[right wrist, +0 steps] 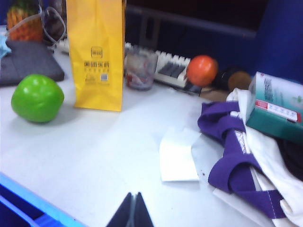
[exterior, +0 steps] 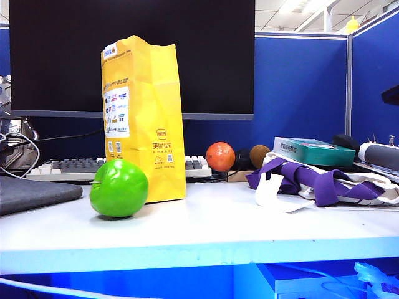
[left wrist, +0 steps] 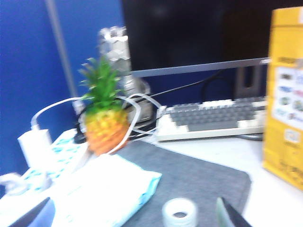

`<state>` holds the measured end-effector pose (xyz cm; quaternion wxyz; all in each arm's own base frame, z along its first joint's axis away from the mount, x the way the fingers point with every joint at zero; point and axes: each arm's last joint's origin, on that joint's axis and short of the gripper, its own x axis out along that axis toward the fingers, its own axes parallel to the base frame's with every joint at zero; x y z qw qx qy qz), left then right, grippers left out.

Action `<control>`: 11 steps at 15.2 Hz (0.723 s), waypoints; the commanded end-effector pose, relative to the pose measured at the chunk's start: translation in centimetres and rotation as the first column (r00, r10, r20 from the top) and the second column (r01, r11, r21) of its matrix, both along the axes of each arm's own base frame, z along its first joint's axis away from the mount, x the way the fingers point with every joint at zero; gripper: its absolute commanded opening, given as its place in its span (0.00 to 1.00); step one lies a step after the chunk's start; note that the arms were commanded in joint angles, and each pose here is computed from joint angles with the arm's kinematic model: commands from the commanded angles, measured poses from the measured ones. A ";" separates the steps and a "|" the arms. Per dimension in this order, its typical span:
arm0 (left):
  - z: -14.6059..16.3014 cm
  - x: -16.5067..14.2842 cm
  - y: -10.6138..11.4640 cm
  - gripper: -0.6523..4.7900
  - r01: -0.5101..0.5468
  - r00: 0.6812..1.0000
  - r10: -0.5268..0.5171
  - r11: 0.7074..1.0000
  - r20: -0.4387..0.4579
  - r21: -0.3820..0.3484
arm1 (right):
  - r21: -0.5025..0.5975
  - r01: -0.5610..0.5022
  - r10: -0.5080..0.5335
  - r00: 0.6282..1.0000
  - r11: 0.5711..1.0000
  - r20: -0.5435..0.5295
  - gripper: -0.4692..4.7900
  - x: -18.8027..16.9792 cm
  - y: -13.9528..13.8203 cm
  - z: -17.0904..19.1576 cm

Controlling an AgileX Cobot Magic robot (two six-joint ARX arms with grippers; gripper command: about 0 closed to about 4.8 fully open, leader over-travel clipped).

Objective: Pick up the green apple and throw it into the yellow paper bag.

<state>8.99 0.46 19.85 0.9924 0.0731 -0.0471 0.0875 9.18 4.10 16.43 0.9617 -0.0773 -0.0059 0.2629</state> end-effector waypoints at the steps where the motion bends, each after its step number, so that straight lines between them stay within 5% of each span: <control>1: -0.3 0.2 -0.5 1.00 0.053 0.998 -0.053 0.999 0.030 -0.004 | 0.005 0.000 0.000 1.000 1.000 0.006 0.09 0.0 0.0 -0.1; 11: -2.4 0.7 -0.7 1.00 0.080 0.997 -0.080 0.997 -0.019 -0.002 | 0.005 0.000 0.000 1.000 1.000 0.005 0.09 0.0 0.0 -0.1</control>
